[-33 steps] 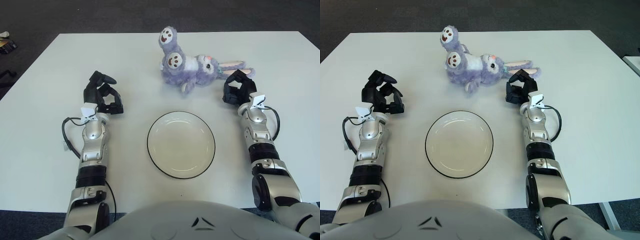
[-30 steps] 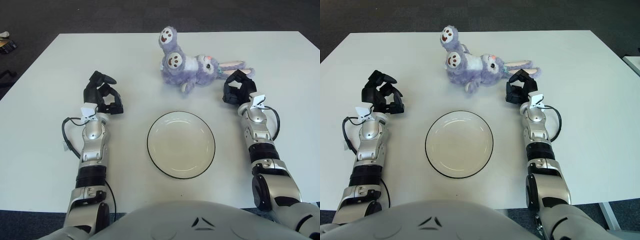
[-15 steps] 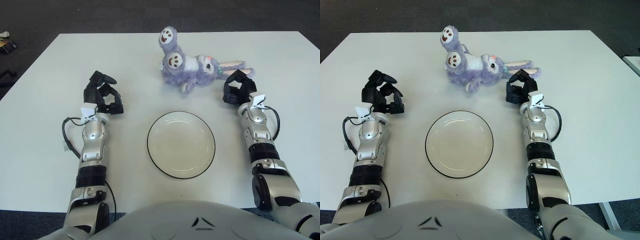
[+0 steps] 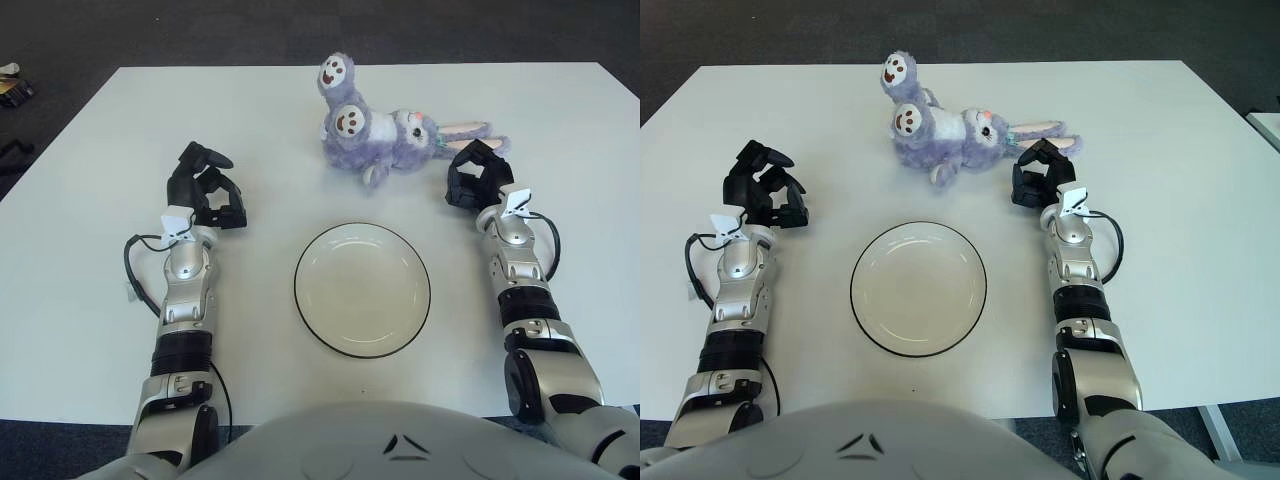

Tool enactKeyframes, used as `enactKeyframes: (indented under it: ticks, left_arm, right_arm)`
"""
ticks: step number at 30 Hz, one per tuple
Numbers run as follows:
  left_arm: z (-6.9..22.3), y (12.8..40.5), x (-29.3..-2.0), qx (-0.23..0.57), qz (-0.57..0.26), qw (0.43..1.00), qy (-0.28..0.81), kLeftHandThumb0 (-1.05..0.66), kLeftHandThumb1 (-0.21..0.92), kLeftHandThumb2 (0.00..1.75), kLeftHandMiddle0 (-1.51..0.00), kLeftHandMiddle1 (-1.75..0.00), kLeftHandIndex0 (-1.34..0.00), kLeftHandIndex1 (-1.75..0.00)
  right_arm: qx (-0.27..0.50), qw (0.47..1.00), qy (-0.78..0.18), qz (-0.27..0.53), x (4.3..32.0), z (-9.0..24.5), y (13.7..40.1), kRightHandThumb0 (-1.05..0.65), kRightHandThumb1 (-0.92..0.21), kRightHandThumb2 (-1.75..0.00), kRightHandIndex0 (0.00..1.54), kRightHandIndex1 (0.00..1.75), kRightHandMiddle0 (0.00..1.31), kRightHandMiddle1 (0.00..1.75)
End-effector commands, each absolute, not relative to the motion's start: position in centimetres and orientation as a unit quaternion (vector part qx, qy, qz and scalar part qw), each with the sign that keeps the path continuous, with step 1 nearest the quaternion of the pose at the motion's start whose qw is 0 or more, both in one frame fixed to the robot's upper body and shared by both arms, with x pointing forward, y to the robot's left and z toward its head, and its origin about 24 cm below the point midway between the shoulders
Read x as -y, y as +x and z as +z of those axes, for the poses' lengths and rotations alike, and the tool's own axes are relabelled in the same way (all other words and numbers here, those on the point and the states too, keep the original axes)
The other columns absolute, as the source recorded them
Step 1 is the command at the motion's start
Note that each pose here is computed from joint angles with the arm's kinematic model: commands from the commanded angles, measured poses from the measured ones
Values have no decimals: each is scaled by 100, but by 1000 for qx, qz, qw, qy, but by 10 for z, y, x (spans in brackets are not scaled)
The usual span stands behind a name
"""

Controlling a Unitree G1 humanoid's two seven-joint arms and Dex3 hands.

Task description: Put the doll into the plate.

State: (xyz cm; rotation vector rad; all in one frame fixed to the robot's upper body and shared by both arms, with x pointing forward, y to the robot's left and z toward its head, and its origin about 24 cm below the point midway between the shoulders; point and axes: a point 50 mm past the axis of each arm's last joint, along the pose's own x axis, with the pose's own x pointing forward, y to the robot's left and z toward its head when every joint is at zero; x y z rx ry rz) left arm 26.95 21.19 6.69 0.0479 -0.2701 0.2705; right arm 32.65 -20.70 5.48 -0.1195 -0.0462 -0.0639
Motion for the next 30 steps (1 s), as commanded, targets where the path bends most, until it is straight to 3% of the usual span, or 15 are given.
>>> enactKeyframes:
  ticks: [1, 30]
  left_arm:
    - [31, 251, -214, 59, 145, 987, 20, -1, 0, 169, -86, -174, -61, -175]
    - [32, 251, -214, 53, 144, 988, 22, -1, -5, 174, -90, -175, -65, -174]
  right_arm:
    - [-41, 997, -60, -22, 205, 26, 314, -47, -36, -127, 129, 175, 58, 175]
    - [-41, 997, -63, -22, 204, 26, 315, -47, -36, -127, 128, 175, 59, 175]
